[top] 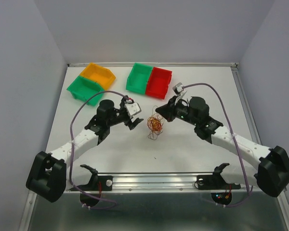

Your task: Untangle the cables

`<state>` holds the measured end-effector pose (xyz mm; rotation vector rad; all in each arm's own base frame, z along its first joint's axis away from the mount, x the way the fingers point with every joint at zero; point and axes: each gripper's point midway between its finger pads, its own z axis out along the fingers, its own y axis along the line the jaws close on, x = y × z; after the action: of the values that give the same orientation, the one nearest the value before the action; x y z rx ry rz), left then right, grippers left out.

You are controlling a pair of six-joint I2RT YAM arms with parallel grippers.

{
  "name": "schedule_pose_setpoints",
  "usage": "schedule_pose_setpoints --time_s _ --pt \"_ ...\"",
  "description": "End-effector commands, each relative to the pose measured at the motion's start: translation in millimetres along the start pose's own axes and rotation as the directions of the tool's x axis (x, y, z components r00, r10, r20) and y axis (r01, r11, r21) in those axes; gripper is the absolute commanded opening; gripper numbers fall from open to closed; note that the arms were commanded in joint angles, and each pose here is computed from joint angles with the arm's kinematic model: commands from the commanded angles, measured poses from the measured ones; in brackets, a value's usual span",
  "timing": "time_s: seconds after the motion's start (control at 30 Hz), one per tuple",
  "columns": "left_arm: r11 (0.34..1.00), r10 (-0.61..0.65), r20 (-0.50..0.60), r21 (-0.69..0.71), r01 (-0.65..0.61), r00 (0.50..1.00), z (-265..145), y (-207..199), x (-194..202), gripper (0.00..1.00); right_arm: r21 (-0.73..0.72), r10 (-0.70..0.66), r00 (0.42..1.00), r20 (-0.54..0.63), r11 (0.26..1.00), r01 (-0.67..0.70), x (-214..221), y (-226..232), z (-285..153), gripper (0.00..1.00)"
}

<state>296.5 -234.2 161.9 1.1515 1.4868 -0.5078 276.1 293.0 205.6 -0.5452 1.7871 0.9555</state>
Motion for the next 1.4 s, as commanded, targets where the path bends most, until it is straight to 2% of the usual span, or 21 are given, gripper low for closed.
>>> schedule_pose_setpoints --time_s 0.0,0.03,0.27,0.3,0.43,0.63,0.8,0.93,1.13,1.23,1.27,1.37 --pt "0.997 0.075 0.111 -0.02 -0.073 0.991 -12 3 -39 0.95 -0.106 -0.058 0.971 0.23 0.991 0.084 -107 56 -21 0.0" --pt "0.997 0.075 0.131 -0.016 -0.074 0.989 -15 1 -44 0.95 -0.126 -0.06 0.96 0.272 0.987 0.098 -130 67 -26 0.01" --pt "0.997 0.066 0.27 -0.064 -0.051 0.961 -33 4 -84 0.99 -0.173 -0.022 0.931 0.365 0.981 0.091 -181 91 -33 0.0" --pt "0.998 0.036 0.293 -0.065 -0.018 0.955 -36 5 -92 0.99 -0.182 -0.02 0.928 0.373 0.979 0.095 -188 96 -32 0.01" --pt "0.994 0.041 0.403 -0.107 0.003 0.914 -58 10 -132 0.99 -0.215 -0.01 0.927 0.376 0.972 0.098 -196 106 -30 0.0" --pt "0.988 0.089 0.48 -0.152 -0.017 0.873 -90 1 -150 0.99 -0.24 -0.012 0.934 0.357 0.965 0.104 -194 115 -22 0.01" --pt "0.991 0.087 0.485 -0.134 -0.024 0.87 -84 7 -162 0.99 -0.268 -0.011 0.935 0.353 0.957 0.113 -192 129 -19 0.01" --pt "0.997 0.066 0.481 -0.058 -0.043 0.874 -72 5 -172 0.99 -0.277 -0.01 0.935 0.355 0.954 0.115 -194 135 -18 0.0" --pt "0.997 -0.003 0.465 -0.062 0.036 0.885 -50 25 -171 0.98 -0.315 0.015 0.929 0.37 0.943 0.11 -197 146 -15 0.01" --pt "0.998 -0.004 0.469 -0.05 0.031 0.883 -45 24 -170 0.91 -0.338 0.015 0.935 0.355 0.934 0.114 -195 154 -10 0.01" --pt "0.999 -0.004 0.473 -0.042 0.027 0.881 -44 23 -171 0.83 -0.337 0.014 0.935 0.354 0.934 0.114 -194 154 -9 0.01" --pt "0.999 -0.008 0.473 -0.032 0.026 0.881 -40 25 -173 0.72 -0.336 0.013 0.936 0.351 0.935 0.113 -194 154 -5 0.01"
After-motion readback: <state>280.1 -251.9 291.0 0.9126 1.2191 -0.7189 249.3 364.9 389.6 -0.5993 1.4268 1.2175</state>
